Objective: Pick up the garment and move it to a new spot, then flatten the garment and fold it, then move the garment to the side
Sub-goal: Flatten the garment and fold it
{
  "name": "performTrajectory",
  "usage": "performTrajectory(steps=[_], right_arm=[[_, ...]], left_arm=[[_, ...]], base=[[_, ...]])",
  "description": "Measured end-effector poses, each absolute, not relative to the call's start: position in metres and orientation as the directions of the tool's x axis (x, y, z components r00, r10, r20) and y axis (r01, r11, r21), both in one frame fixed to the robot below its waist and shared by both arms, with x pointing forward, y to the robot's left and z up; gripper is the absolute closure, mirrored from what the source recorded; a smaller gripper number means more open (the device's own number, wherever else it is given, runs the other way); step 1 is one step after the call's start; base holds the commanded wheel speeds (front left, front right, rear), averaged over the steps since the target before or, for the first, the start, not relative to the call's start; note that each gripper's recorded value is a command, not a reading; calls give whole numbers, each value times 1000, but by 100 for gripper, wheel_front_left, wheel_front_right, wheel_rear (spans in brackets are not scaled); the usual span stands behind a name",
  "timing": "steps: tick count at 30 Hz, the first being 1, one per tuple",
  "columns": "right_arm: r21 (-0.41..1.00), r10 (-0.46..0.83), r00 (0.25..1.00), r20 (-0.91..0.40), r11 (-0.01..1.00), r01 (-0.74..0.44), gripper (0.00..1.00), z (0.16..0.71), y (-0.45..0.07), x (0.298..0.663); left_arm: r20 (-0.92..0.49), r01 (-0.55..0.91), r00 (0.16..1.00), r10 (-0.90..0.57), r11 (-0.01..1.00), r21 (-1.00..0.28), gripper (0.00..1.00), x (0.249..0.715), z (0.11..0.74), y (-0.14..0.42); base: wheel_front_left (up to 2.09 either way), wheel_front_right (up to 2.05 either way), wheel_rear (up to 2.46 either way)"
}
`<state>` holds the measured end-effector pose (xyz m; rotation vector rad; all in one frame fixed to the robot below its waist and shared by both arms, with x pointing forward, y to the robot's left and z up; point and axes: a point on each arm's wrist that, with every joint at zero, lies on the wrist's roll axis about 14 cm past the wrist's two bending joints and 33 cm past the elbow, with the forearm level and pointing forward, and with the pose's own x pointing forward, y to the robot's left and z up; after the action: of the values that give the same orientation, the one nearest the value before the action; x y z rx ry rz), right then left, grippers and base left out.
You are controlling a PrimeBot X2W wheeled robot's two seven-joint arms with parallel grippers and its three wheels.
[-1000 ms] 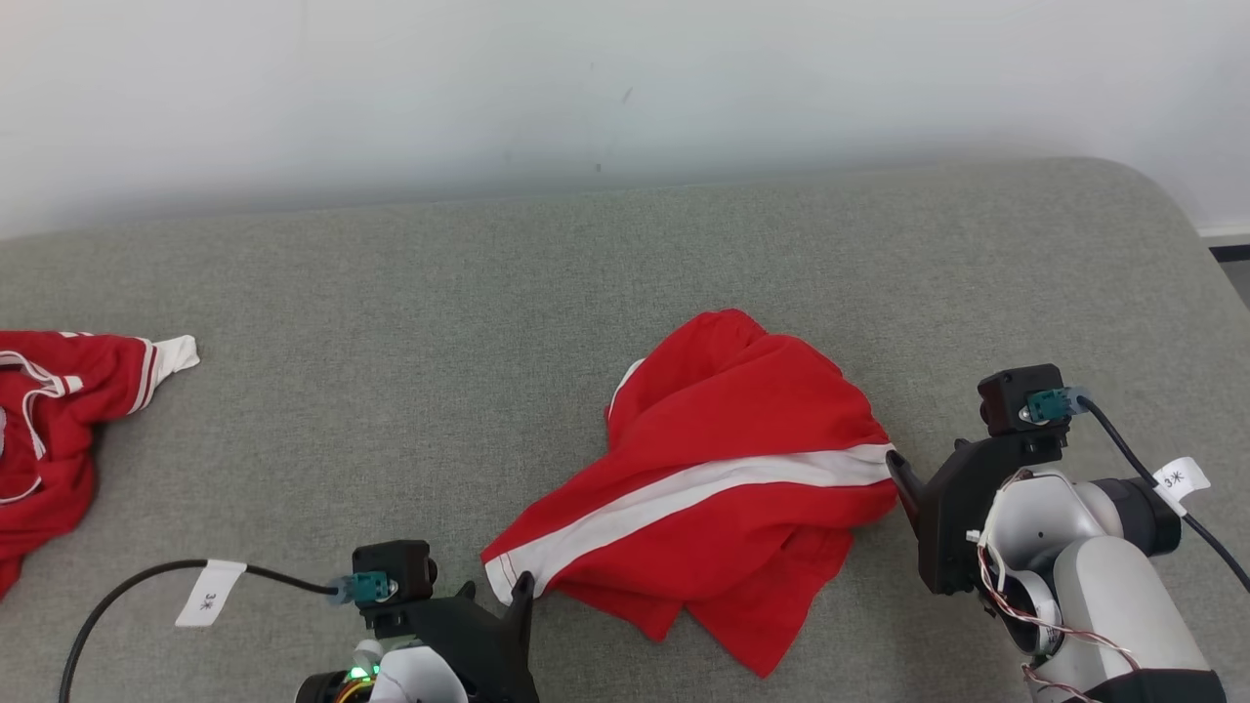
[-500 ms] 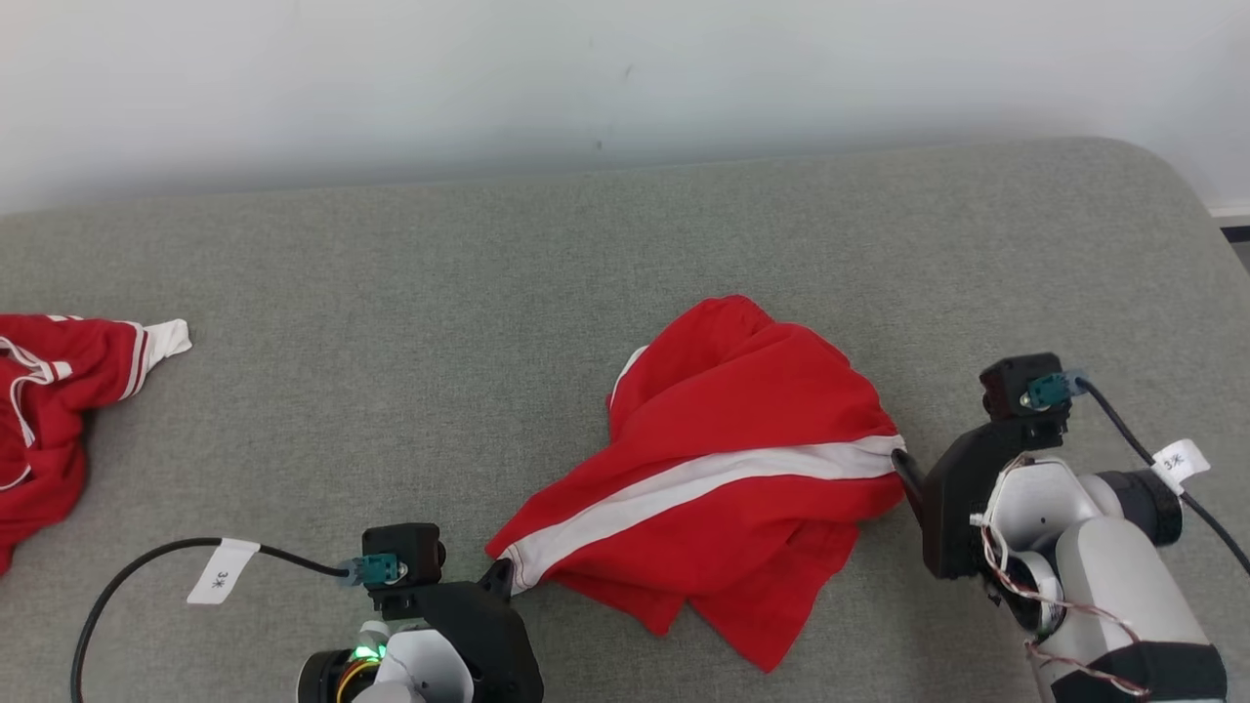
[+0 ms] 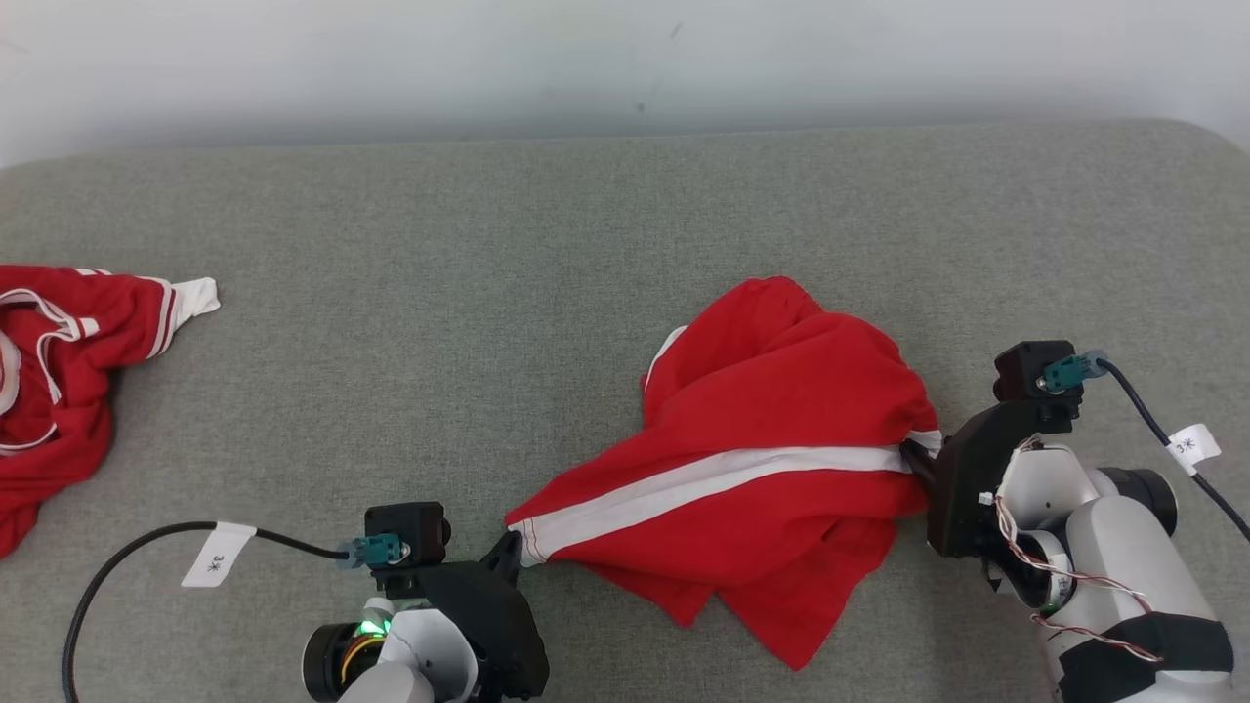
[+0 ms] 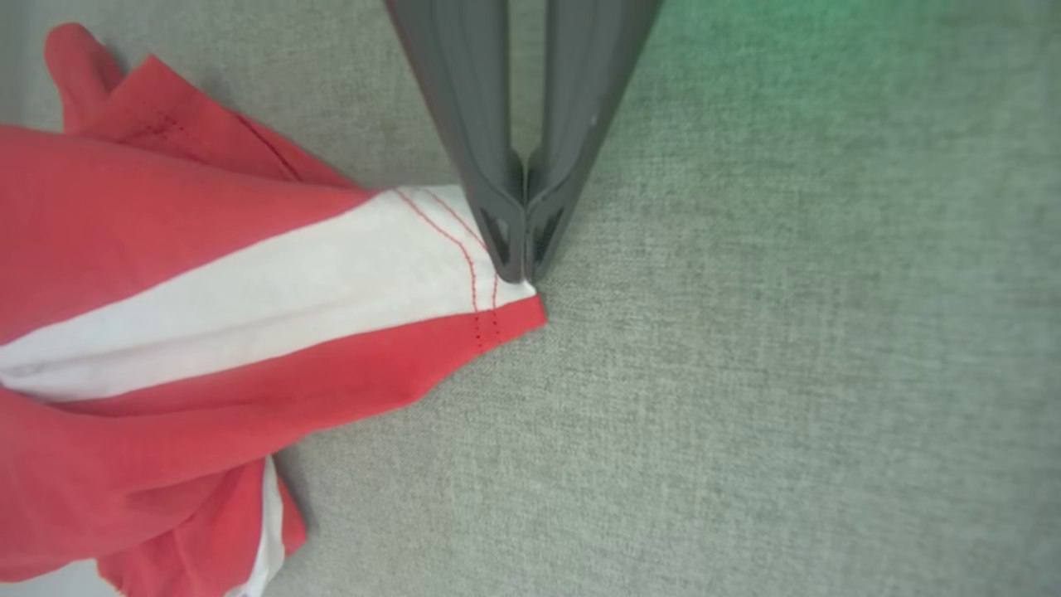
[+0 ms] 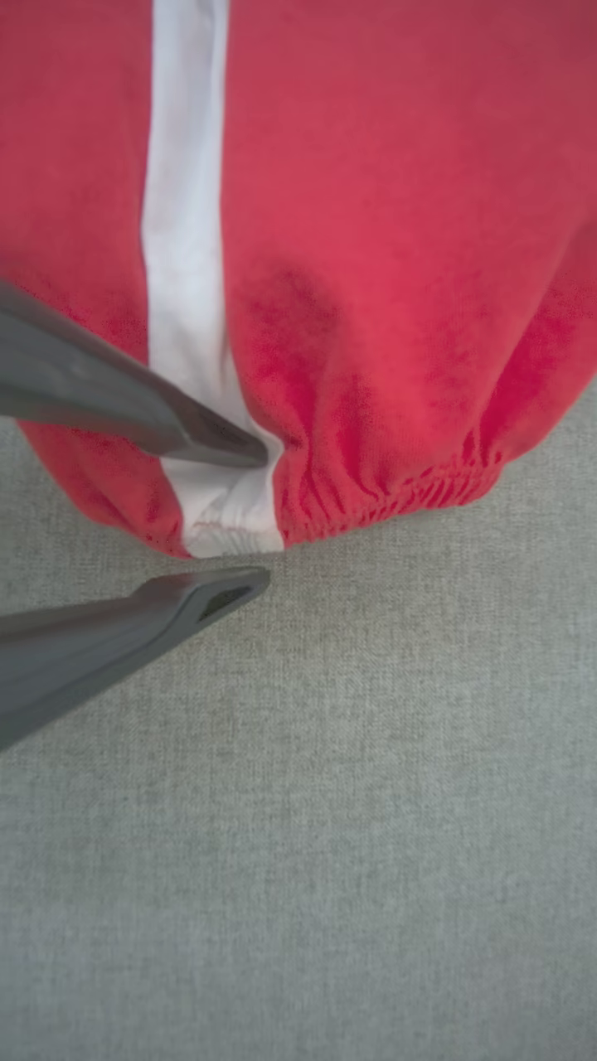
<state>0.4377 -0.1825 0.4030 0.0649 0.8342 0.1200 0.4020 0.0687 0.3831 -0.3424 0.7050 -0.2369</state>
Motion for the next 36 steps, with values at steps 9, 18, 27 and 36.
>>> performTrajectory(steps=[9, 18, 27, 36], right_arm=[[80, 105, 708, -699, 994, -68, 0, 419, -201, 440], [139, 132, 730, -671, 989, -50, 0, 435, -202, 433], [53, 47, 691, -721, 999, -13, 0, 424, -223, 422], [73, 96, 660, -746, 995, -62, 0, 411, -201, 430]], left_arm=[[-587, 81, 747, -311, 919, -385, 100, 405, 383, 75], [-583, 76, 752, -307, 919, -386, 100, 405, 382, 75], [-584, 70, 751, -308, 917, -394, 100, 406, 380, 76], [-585, 61, 753, -303, 916, -396, 100, 405, 379, 80]], base=[[0, 0, 0], [0, 0, 0], [0, 0, 0], [0, 0, 0]])
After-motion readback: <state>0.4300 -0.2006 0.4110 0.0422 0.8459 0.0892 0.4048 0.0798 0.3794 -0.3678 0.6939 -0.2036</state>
